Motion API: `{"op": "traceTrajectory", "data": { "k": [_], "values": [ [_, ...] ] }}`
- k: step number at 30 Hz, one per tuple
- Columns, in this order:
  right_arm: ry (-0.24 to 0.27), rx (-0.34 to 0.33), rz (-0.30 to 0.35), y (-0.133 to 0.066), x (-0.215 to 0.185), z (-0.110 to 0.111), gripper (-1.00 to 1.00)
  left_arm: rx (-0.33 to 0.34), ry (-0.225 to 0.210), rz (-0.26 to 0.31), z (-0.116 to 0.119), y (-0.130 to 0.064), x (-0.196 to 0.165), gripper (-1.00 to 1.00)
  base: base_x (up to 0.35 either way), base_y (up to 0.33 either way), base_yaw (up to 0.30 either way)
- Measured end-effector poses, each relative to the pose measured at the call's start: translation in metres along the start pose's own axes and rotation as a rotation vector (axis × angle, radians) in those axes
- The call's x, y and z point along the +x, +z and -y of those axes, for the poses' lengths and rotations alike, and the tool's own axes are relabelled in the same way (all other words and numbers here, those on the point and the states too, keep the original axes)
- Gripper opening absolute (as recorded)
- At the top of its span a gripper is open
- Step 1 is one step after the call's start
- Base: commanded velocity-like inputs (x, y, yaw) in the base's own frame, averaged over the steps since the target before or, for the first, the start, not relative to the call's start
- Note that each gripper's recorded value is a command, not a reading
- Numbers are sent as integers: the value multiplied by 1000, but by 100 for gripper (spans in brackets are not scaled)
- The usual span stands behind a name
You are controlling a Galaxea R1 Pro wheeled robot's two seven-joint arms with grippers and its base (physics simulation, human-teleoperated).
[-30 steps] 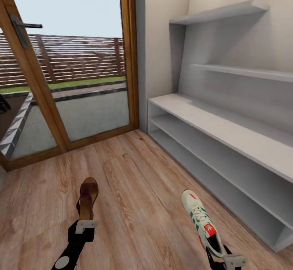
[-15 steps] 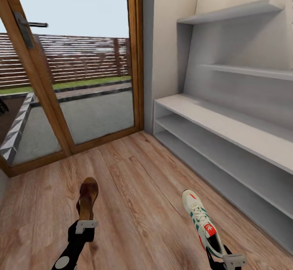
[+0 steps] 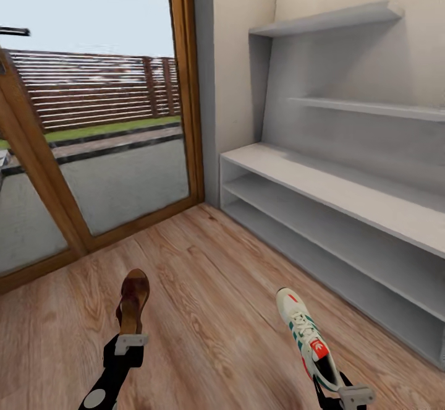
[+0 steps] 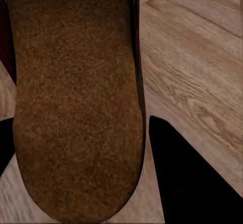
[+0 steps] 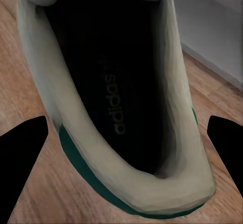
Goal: Pick up the two gym shoes and the two sandals from the corridor floor and place them onto the hallstand (shoe rack) in the corridor, making sure they are on the rack and not on the floor. Arrange them so the two gym shoes are next to each other and the two sandals are next to each other.
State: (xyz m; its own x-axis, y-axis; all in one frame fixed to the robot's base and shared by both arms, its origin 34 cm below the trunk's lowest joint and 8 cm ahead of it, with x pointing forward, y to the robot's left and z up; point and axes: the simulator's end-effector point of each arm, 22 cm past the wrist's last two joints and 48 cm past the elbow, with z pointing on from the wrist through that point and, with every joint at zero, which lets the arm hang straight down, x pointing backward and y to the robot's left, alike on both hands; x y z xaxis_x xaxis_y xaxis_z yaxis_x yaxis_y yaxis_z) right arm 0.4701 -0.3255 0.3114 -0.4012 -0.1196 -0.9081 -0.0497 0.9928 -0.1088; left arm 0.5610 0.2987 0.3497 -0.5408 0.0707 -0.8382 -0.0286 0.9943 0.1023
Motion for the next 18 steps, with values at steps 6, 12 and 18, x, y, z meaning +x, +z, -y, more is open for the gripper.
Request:
{"op": "traceTrajectory", "data": {
  "k": [6,12,18],
  "values": [
    [0,0,0,0,0,0,-100,-1,-1,0,0,0,0,-100,239,251,-267],
    [0,0,0,0,0,0,-100,-1,-2,0,-1,0,0,-100,214,273,-267],
    [0,0,0,0,0,0,-100,0,-2,-22,0,-1,10,-100,120,254,-267]
  ]
}}
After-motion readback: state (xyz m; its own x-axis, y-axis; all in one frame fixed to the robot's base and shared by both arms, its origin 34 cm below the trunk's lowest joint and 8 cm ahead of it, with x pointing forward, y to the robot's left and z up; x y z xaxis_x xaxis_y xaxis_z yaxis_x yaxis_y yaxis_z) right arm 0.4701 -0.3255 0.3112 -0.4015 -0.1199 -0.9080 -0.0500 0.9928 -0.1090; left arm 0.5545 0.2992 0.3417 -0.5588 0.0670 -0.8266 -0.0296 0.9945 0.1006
